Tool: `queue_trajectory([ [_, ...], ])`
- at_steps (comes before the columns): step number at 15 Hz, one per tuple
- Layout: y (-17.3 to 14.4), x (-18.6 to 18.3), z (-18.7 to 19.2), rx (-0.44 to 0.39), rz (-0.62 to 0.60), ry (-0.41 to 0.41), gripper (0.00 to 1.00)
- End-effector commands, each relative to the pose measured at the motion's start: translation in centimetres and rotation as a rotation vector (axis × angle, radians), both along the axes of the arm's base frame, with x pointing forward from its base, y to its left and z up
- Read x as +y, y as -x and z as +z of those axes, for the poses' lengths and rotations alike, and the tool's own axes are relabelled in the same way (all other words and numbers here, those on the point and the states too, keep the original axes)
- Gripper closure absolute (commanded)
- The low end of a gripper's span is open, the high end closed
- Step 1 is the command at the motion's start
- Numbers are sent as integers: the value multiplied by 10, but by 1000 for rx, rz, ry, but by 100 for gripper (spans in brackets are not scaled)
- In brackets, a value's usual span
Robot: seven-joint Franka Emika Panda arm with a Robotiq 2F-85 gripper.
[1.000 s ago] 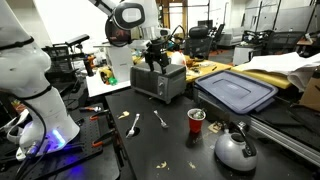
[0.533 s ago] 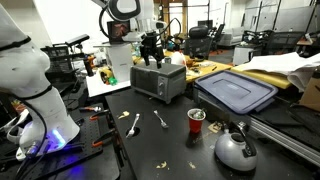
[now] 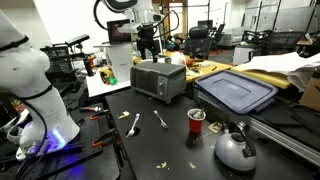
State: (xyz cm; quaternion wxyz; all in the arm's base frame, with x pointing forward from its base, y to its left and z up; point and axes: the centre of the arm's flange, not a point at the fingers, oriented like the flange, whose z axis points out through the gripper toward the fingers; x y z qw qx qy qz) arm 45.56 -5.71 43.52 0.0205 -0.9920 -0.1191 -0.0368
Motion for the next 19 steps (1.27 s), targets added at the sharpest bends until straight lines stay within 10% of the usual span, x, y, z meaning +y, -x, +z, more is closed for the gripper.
queue_trajectory([
  [1, 0, 4, 20, 19, 0, -19, 0],
  [19, -6, 10, 30, 19, 24, -4, 0],
])
